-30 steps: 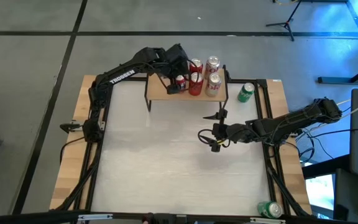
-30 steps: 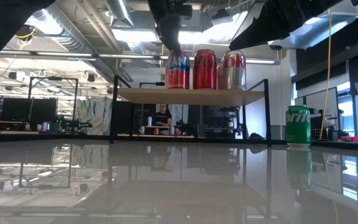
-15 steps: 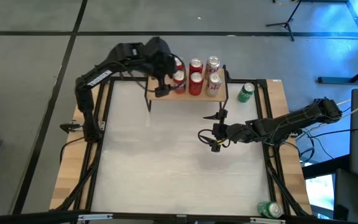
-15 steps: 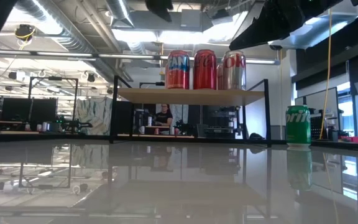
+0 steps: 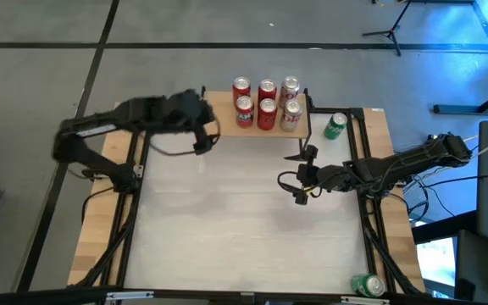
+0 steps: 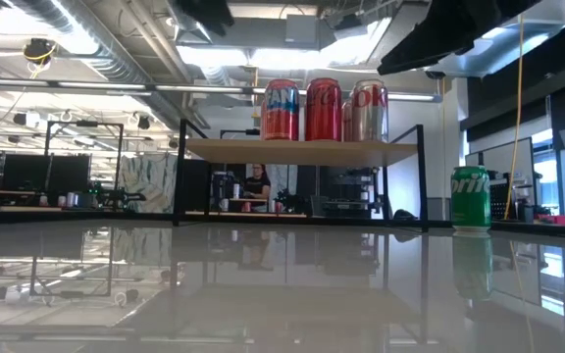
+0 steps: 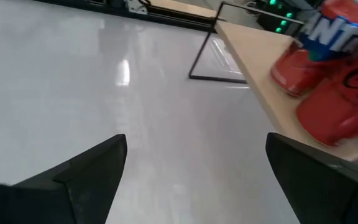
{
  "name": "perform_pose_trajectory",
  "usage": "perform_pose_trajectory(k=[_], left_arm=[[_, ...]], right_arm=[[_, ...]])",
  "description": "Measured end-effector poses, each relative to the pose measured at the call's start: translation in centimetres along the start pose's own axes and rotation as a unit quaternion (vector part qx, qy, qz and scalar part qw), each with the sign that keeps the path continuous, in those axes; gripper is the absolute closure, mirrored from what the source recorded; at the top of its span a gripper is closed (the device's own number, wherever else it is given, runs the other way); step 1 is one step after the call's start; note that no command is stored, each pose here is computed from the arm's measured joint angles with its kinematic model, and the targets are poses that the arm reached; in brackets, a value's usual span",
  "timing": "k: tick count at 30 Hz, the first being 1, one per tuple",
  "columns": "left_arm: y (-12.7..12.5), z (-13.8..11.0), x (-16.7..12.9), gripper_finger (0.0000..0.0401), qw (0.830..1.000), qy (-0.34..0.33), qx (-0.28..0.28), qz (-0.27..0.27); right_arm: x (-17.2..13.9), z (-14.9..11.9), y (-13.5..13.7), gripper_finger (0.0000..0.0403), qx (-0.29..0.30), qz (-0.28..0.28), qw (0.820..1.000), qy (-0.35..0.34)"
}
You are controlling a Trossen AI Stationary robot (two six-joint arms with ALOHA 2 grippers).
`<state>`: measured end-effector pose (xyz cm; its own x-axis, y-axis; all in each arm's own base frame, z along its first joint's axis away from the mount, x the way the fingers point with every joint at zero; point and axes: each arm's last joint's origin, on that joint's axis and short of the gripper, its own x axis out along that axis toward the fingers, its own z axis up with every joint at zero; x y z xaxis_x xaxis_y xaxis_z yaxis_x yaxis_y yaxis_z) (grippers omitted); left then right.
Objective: Place canned beverage on shelf
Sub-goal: Put the top green soda can on the shelf
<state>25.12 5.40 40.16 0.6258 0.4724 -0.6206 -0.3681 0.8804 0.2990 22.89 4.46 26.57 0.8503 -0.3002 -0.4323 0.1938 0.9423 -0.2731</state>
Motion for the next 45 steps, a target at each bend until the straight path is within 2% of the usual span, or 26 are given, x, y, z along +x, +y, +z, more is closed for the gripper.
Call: perform_pose_trajectory(k=[5, 10, 16, 21, 23, 26, 32, 40, 45], left_arm=[[-2.4, -4.9, 0.3, 0.0007, 0.992, -0.123, -0.037, -0.017], [-4.5, -8.1, 1.8, 0.0007, 0.967, -0.247, -0.056, -0.031], [-5.4, -9.3, 3.2, 0.0007, 0.939, -0.341, -0.052, -0.013], [-5.3, -8.5, 2.9, 0.0007, 0.916, -0.398, -0.054, -0.005], [-5.4, -8.5, 2.9, 0.0007, 0.914, -0.403, -0.047, -0.015], [-5.6, -8.7, 3.2, 0.0007, 0.921, -0.386, -0.038, -0.022], [-5.8, -9.2, 3.6, 0.0007, 0.933, -0.356, -0.047, -0.036], [-5.9, -9.3, 3.7, 0.0007, 0.935, -0.35, -0.049, -0.038], [-5.9, -9.4, 3.8, 0.0007, 0.938, -0.341, -0.046, -0.039]], right_arm=[[-0.4, 0.0, -0.3, 0.0022, 0.009, -0.016, 1.0, 0.001], [-0.4, -0.8, -0.3, 0.0022, -0.003, -0.017, 0.999, 0.038], [-0.6, -0.8, -0.3, 0.0022, 0.043, 0.007, 0.997, 0.058], [-2.7, 1.6, -2.0, 0.0022, 0.093, -0.071, 0.988, 0.099], [-4.2, 2.8, -3.0, 0.0022, 0.115, -0.108, 0.98, 0.118], [-6.3, 4.1, -4.5, 0.0022, 0.146, -0.16, 0.966, 0.141], [-9.1, 4.5, -8.2, 0.0022, 0.201, -0.25, 0.924, 0.208], [-8.5, 3.3, -12.9, 0.0022, 0.238, -0.338, 0.867, 0.279], [-8.1, 2.4, -15.8, 0.0022, 0.254, -0.36, 0.838, 0.321]])
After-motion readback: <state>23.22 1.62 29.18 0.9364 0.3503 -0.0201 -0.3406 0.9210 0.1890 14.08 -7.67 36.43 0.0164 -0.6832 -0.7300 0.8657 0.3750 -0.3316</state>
